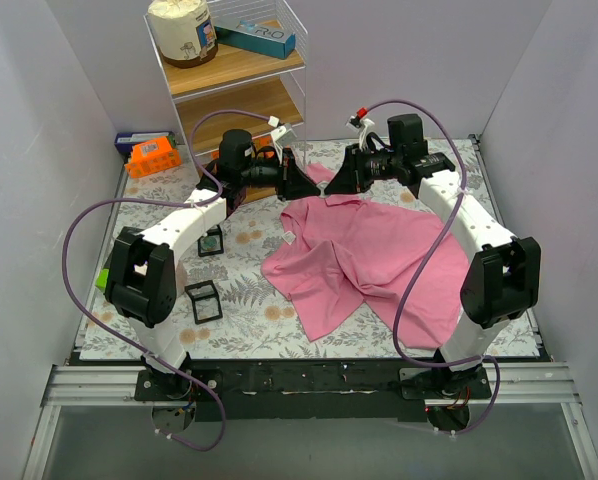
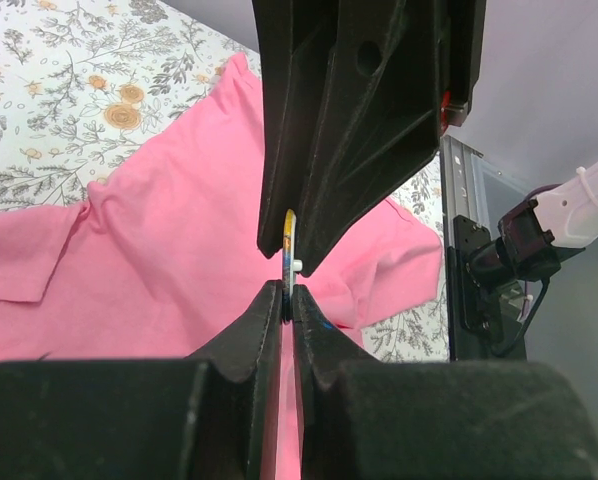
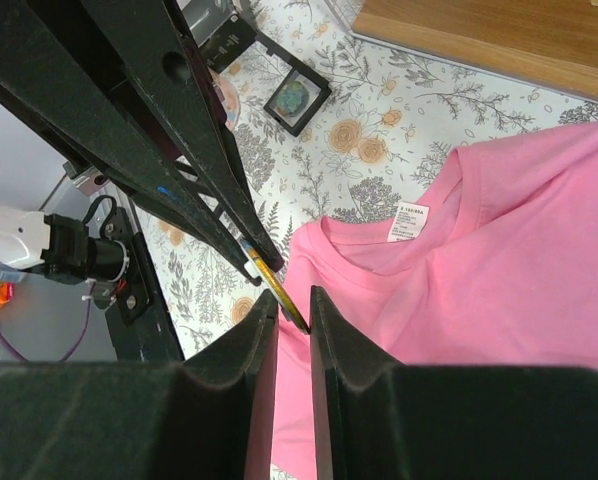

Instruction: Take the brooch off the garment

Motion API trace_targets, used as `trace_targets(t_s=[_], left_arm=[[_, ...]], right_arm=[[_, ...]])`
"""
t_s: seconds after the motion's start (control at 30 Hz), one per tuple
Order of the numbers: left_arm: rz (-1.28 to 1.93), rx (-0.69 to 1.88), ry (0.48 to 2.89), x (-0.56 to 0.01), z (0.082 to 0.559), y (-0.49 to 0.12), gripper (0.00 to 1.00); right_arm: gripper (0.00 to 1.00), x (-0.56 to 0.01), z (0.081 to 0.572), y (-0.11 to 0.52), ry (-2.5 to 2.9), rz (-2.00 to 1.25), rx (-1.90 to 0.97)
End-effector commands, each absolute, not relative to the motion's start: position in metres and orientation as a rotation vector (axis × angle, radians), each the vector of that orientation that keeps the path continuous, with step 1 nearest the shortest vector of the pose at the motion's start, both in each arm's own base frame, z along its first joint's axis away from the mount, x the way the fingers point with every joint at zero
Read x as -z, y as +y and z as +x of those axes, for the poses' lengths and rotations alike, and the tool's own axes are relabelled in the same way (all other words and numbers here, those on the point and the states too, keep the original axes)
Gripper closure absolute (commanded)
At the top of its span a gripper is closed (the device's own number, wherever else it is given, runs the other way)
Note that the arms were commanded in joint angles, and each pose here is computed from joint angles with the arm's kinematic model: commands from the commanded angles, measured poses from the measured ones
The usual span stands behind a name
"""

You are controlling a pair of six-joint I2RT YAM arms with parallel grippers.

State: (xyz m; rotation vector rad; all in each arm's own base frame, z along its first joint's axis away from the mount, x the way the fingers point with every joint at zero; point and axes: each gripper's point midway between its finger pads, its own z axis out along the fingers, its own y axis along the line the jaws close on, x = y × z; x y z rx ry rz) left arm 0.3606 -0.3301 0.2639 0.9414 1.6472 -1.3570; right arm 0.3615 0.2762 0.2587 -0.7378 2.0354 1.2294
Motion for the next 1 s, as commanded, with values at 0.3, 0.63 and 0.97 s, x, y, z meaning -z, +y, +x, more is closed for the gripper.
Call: trace_targets(t_s=[0.3,0.63,0.97], left_arm=[[1.048,1.469,1.6,-0.279,0.329,-0.335,1.0],[1.035,1.42,1.648,-0.267,0.334,-0.331,1.0],[1.082,1.326,1.696,-0.251,0.337,-0.324,1.0]], right_arm=[[0.74,-0.298,0.414,0.255,1.907,-0.607,-1.11],[0.65,-0.341,0.394,0.256,1.719,-0.747,-1.18],[0.56,-0.337,0.406,0.219,1.725,-0.764,-0.948]])
